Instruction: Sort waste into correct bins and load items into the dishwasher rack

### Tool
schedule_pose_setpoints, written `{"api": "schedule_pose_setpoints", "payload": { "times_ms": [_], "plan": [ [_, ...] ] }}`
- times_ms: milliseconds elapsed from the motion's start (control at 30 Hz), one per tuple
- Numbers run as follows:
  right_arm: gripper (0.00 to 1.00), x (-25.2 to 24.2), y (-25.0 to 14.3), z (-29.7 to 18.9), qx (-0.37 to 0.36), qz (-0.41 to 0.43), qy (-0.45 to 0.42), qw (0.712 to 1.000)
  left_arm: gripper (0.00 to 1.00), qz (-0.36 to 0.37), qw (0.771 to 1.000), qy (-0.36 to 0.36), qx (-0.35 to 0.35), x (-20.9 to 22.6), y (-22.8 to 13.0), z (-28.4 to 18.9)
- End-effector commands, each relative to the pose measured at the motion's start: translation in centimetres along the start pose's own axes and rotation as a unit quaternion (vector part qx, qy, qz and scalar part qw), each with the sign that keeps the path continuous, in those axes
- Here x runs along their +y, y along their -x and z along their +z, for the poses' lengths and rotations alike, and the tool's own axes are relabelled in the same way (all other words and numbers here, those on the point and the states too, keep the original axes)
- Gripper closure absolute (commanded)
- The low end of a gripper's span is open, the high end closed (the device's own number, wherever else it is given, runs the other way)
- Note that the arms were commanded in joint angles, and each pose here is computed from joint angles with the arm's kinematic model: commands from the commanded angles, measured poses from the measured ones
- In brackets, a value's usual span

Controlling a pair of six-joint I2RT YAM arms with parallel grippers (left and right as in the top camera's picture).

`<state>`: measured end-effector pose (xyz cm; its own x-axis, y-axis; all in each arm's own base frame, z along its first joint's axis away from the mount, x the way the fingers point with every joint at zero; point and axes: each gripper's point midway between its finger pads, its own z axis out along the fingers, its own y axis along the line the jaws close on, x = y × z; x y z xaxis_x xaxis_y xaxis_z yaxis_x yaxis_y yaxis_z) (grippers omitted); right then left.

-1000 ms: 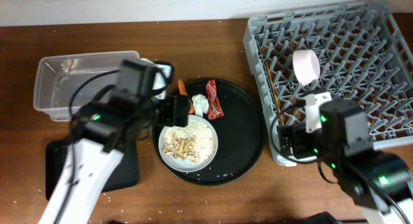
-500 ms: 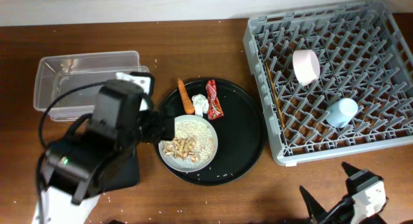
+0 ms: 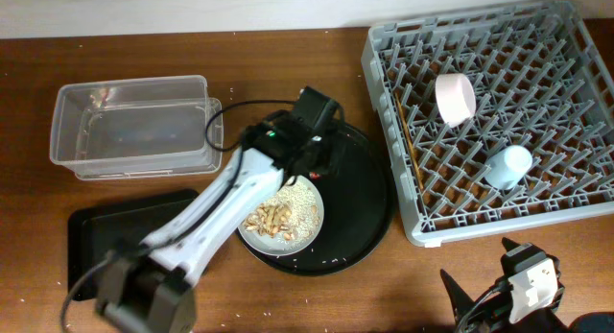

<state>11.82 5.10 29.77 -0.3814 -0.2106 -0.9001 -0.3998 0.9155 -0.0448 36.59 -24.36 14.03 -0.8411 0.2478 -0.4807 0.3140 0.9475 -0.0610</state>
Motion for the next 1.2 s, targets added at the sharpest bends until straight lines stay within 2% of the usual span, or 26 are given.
{"api": "schedule_pose_setpoints", "payload": {
  "times_ms": [0,67,100,167,233,333,400,433,467,567,600,633,667,733,833,867,933,967,1000,1100,1167],
  "plan": [
    [0.02,-0.1,0.1,-0.1,-0.004,-0.002,-0.003,1.000,0.27,0.006,0.998,0.062,0.025,1.4,-1.0,7.0],
    [0.02,-0.1,0.1,-0.1,-0.004,-0.002,-0.003,1.000,0.37,0.013,0.993,0.105,0.047,2.8,-2.4,9.9],
    [0.02,-0.1,0.1,-0.1,-0.005,-0.002,-0.003,1.000,0.39,0.016,0.991,0.126,0.047,3.5,-2.6,10.2],
    [0.02,-0.1,0.1,-0.1,-0.004,-0.002,-0.003,1.000,0.59,0.015,0.990,0.131,0.040,3.6,-2.3,10.2],
    [0.02,-0.1,0.1,-0.1,-0.004,-0.002,-0.003,1.000,0.99,0.015,0.990,0.131,0.039,3.6,-1.8,9.6],
    [0.01,-0.1,0.1,-0.1,-0.004,-0.002,-0.003,1.000,0.99,0.000,0.992,0.127,0.011,4.1,2.1,2.7],
    [0.02,-0.1,0.1,-0.1,-0.005,-0.002,-0.003,1.000,0.99,-0.027,0.988,0.154,-0.012,7.2,4.3,-5.1],
    [0.02,-0.1,0.1,-0.1,-0.004,-0.002,-0.003,1.000,0.99,-0.069,0.972,0.221,-0.047,12.7,5.1,-9.9],
    [0.02,-0.1,0.1,-0.1,-0.004,-0.002,-0.003,1.000,0.99,-0.103,0.958,0.264,-0.047,16.9,4.8,-11.3],
    [0.02,-0.1,0.1,-0.1,-0.004,-0.002,-0.003,1.000,0.99,-0.201,0.927,0.314,-0.025,26.5,2.9,-11.6],
    [0.02,-0.1,0.1,-0.1,-0.004,-0.002,-0.003,1.000,0.87,-0.231,0.934,0.271,-0.030,27.7,3.2,-10.3],
    [0.02,-0.1,0.1,-0.1,-0.005,-0.002,-0.003,1.000,0.32,-0.214,0.953,0.214,-0.031,27.0,3.9,-9.1],
    [0.02,-0.1,0.1,-0.1,-0.004,-0.002,-0.003,1.000,0.02,-0.212,0.952,0.216,-0.038,27.2,4.4,-8.9],
    [0.02,-0.1,0.1,-0.1,-0.004,-0.002,-0.003,1.000,0.01,-0.201,0.961,0.182,-0.058,26.0,5.7,-9.0],
    [0.02,-0.1,0.1,-0.1,-0.005,-0.002,-0.003,1.000,0.01,-0.168,0.975,0.142,-0.035,21.8,5.7,-7.5],
    [0.02,-0.1,0.1,-0.1,-0.005,-0.002,-0.003,1.000,0.18,-0.145,0.985,0.088,-0.011,18.0,5.5,-5.9],
    [0.02,-0.1,0.1,-0.1,-0.005,-0.002,-0.003,1.000,0.24,-0.079,0.994,0.059,0.038,11.3,4.0,-1.2],
    [0.02,-0.1,0.1,-0.1,-0.004,-0.002,-0.003,1.000,0.27,-0.065,0.995,0.053,0.054,9.7,3.5,0.4],
    [0.02,-0.1,0.1,-0.1,-0.005,-0.002,-0.003,1.000,0.34,-0.059,0.994,0.050,0.081,6.8,2.2,3.8],
    [0.02,-0.1,0.1,-0.1,-0.005,-0.002,-0.003,1.000,0.35,-0.024,0.994,0.023,0.102,0.3,0.1,10.2],
    [0.02,-0.1,0.1,-0.1,-0.004,-0.002,-0.003,1.000,0.35,-0.007,0.994,0.050,0.096,-0.2,-0.5,12.4]
  ]
}}
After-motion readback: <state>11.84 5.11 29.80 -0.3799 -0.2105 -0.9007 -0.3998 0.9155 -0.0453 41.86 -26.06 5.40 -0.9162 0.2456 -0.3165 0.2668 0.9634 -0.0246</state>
